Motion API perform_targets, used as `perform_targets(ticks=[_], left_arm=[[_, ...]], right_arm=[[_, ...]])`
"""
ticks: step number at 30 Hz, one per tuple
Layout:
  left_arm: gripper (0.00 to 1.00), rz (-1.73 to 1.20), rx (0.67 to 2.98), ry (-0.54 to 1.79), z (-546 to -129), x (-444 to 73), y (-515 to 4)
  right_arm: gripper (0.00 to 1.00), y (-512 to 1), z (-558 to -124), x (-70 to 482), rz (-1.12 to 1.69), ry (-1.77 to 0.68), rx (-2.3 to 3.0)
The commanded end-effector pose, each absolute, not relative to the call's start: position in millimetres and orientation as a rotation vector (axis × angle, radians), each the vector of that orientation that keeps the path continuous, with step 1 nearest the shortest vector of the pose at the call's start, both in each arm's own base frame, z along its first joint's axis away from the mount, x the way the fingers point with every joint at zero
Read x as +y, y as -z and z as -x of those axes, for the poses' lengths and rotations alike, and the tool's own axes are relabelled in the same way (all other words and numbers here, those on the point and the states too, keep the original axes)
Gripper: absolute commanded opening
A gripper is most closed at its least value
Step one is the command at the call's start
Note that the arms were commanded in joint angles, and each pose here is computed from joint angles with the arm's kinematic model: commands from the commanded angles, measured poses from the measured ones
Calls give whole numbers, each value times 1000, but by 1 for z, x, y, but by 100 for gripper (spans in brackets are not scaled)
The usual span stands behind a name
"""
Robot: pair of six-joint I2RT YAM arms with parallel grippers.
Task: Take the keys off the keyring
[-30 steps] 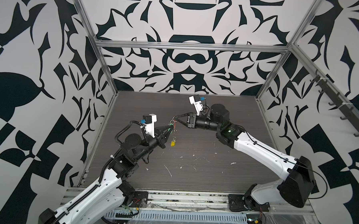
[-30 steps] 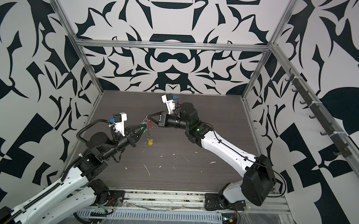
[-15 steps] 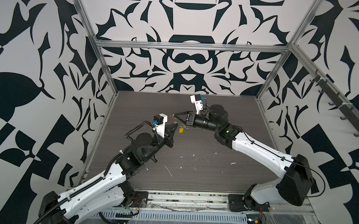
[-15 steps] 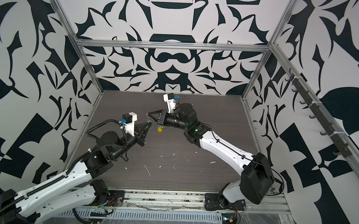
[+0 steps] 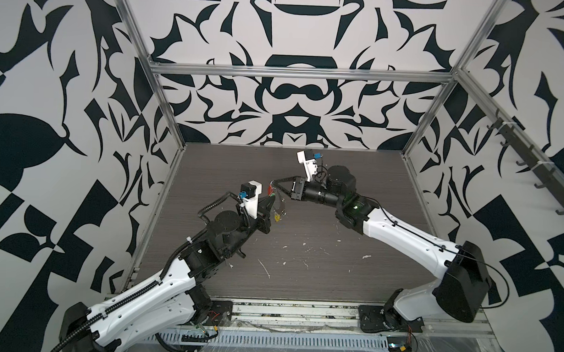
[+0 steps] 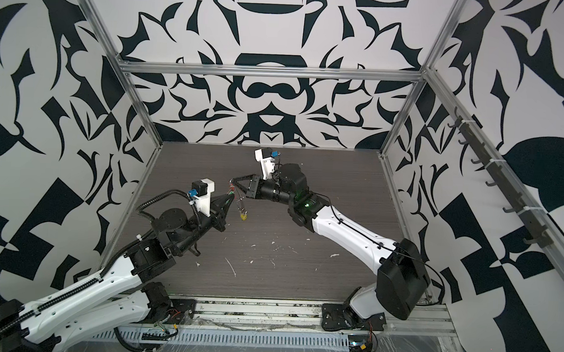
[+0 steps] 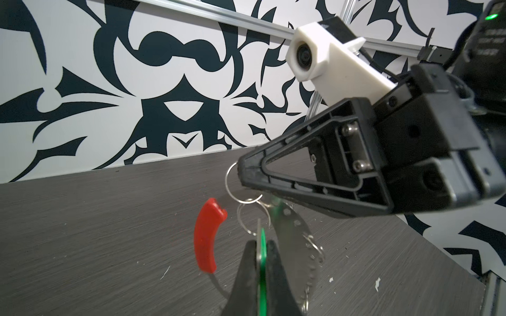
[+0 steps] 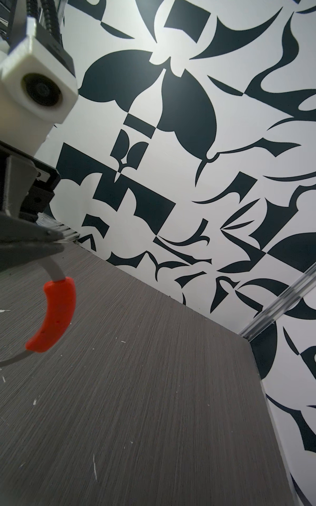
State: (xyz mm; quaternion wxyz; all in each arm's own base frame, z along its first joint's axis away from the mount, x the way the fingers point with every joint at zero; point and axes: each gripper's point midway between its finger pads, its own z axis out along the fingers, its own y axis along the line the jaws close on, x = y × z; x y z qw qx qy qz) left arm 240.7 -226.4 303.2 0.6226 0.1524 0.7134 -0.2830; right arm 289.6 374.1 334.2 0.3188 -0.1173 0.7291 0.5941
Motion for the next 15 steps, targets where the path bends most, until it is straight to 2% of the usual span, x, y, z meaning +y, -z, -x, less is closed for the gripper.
perform_targets(ticks=[1,15], left_arm=[[0,-340,1647,663,-234,-222,-305],[0,-312,1663,704,-227,-216,-304]], right_arm=[[0,-375,-293,357,358,-1460,1760],[0,-390,-266,349,606,-1370,1611]])
